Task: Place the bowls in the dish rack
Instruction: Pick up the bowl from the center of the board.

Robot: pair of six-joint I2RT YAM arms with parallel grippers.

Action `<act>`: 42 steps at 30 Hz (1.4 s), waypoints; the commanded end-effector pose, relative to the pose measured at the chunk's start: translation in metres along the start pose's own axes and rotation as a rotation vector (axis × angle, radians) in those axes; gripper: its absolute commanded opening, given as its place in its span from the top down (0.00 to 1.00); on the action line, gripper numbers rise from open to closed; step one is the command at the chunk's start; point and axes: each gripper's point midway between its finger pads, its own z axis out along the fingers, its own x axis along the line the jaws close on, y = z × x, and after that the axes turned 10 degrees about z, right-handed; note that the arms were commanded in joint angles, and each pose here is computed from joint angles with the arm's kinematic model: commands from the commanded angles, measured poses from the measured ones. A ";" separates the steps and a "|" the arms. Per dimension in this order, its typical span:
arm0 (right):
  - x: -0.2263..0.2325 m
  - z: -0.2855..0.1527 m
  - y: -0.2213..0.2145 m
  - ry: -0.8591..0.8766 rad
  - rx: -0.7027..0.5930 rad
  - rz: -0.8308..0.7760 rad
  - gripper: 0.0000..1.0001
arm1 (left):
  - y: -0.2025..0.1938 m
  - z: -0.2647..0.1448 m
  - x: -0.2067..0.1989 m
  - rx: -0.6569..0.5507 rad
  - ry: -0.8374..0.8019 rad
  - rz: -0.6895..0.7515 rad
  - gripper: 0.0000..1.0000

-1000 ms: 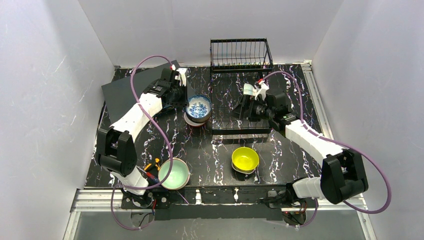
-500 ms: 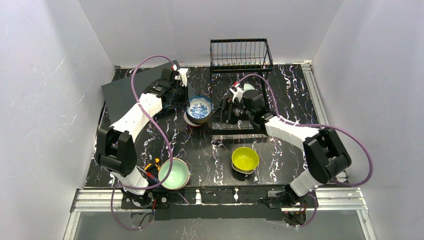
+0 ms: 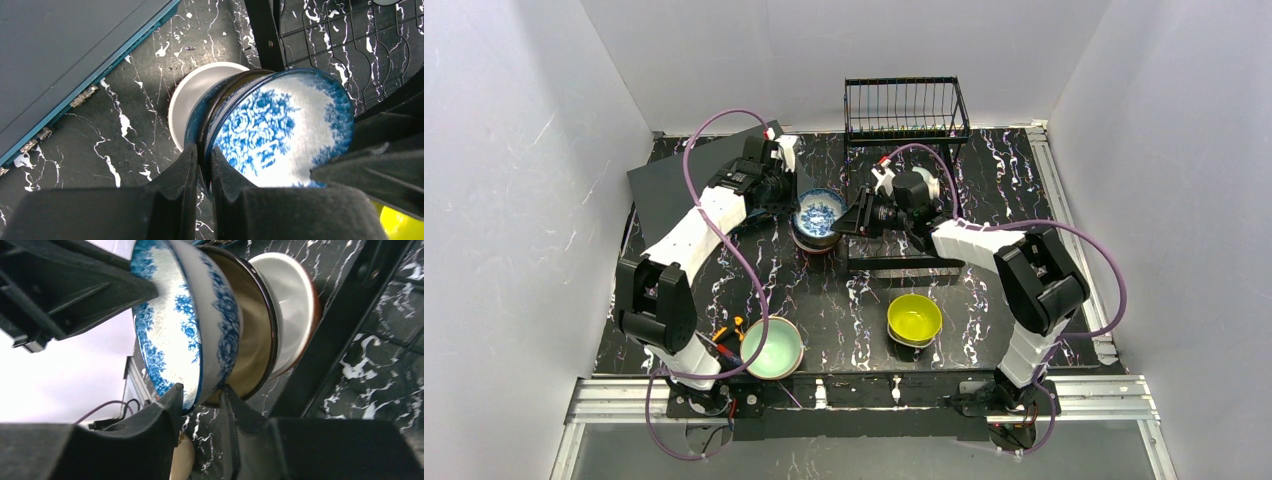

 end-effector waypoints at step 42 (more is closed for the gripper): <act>0.064 -0.046 0.027 0.020 -0.122 -0.192 0.51 | 0.039 -0.022 -0.049 -0.131 -0.206 -0.013 1.00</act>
